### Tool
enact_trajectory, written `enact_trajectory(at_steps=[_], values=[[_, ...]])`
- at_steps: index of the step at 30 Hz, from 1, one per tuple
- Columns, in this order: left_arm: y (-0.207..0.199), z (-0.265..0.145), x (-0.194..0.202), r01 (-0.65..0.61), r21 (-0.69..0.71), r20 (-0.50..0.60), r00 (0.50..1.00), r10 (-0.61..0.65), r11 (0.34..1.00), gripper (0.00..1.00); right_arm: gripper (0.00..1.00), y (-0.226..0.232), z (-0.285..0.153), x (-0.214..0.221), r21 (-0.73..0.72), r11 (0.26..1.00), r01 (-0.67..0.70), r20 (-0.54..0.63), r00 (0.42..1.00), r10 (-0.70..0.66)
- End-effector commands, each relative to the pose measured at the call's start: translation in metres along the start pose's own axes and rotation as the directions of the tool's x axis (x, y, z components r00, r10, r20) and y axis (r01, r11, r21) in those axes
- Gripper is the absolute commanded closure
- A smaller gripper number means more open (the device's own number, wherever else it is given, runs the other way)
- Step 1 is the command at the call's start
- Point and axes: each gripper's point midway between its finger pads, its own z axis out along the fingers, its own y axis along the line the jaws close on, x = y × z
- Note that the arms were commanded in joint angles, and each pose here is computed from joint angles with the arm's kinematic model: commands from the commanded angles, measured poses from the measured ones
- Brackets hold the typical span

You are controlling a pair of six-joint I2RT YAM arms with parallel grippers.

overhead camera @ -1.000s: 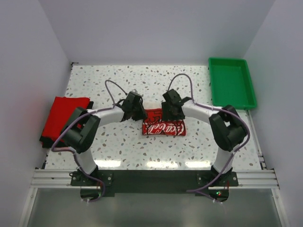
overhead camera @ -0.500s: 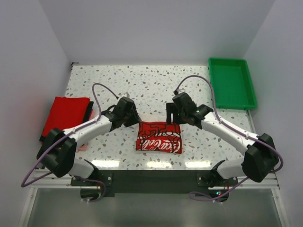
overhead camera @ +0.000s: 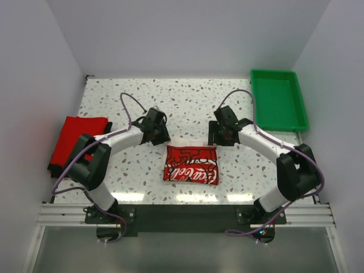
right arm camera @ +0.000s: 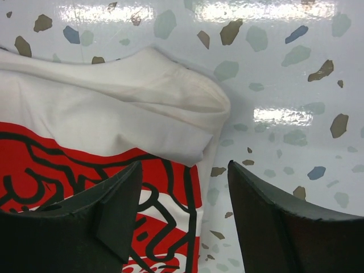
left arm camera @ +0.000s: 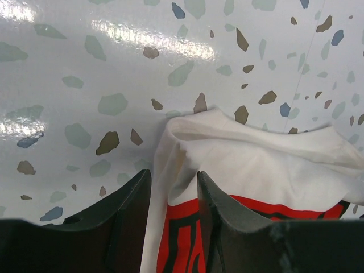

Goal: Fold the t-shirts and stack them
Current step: Fold the tshirt

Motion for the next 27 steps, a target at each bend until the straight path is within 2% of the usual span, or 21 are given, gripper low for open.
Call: enact_trajectory(at_steps=[1, 7, 11, 15, 21, 24, 27], values=[[-0.016, 0.002, -0.016, -0.011, 0.056, 0.028, 1.0, 0.009, 0.998, 0.58, 0.38, 0.015, -0.001, -0.011, -0.068, 0.998, -0.001, 0.035, 0.999, 0.003], [-0.022, 0.007, -0.016, 0.002, 0.087, 0.024, 1.0, -0.004, 0.996, 0.6, 0.43, 0.015, 0.01, -0.005, -0.068, 0.998, -0.014, 0.018, 1.0, 0.015], [-0.029, 0.007, -0.016, 0.006, 0.122, 0.015, 1.0, -0.008, 0.993, 0.65, 0.48, 0.017, 0.018, -0.004, -0.067, 0.998, -0.014, 0.009, 1.0, 0.014], [-0.034, 0.005, -0.019, 0.008, 0.143, 0.022, 1.0, -0.011, 0.99, 0.74, 0.58, 0.016, 0.021, -0.006, -0.057, 0.998, -0.019, 0.01, 1.0, 0.02], [-0.04, -0.009, -0.024, 0.003, 0.169, 0.038, 0.999, -0.01, 0.986, 0.99, 0.84, 0.007, 0.011, -0.012, -0.033, 0.999, -0.019, 0.034, 0.999, 0.02], [-0.044, -0.023, -0.028, -0.01, 0.188, 0.055, 0.998, -0.001, 0.982, 1.0, 0.93, 0.005, -0.006, -0.021, -0.04, 0.999, -0.019, 0.069, 0.997, 0.022], [-0.051, -0.037, -0.036, -0.022, 0.217, 0.083, 0.997, 0.004, 0.976, 1.0, 0.95, 0.0, -0.021, -0.034, -0.049, 0.998, -0.03, 0.118, 0.992, 0.035]])
